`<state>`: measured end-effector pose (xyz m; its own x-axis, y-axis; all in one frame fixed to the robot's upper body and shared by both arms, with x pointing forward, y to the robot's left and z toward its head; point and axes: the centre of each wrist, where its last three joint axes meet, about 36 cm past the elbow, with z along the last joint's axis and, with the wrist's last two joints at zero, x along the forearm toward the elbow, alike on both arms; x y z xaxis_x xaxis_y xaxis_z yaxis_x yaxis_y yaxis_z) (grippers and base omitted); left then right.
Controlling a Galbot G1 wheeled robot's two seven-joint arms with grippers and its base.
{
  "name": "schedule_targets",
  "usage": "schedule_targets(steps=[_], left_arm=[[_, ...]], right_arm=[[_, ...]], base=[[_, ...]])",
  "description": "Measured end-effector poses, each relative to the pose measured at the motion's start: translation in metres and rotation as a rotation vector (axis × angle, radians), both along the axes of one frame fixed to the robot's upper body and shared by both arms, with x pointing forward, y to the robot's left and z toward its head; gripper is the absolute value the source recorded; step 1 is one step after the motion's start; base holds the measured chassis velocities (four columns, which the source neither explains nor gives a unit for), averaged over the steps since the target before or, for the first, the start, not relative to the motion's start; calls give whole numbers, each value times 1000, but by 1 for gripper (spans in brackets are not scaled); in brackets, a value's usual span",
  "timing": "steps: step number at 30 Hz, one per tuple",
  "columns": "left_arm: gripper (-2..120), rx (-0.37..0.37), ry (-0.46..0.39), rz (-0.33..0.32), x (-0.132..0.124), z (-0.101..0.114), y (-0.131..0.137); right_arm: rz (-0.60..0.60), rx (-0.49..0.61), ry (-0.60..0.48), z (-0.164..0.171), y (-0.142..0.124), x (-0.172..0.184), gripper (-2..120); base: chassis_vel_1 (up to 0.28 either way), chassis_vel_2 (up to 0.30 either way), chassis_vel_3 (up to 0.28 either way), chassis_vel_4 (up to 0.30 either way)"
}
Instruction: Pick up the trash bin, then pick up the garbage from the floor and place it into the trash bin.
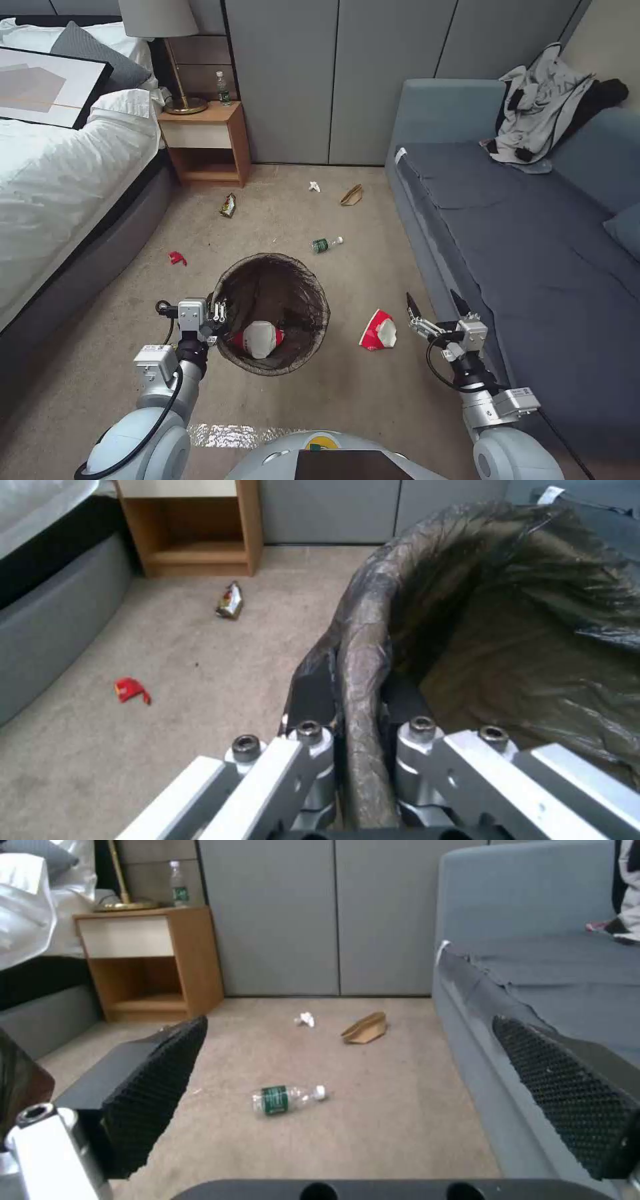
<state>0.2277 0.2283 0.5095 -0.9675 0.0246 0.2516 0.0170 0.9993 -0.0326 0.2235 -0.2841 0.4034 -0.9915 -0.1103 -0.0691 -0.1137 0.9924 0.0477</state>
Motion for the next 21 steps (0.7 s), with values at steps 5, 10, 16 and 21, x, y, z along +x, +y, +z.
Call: schedule_targets(steps=[5, 10, 16, 21], left_arm=[[6, -1, 1, 0, 0, 0, 0], [6, -1, 2, 1, -1, 0, -1], [6, -3, 5, 3, -1, -1, -1], [6, -3, 7, 4, -2, -1, -1]], right_arm=[[2, 0, 0, 0, 0, 0, 100], [5, -2, 1, 0, 1, 0, 100], [14, -7, 8, -2, 1, 1, 100], [17, -16, 57, -3, 5, 4, 100]], base=[[-105, 115, 107, -104], [-116, 107, 115, -105], [-42, 40, 37, -47], [0, 0, 0, 0]])
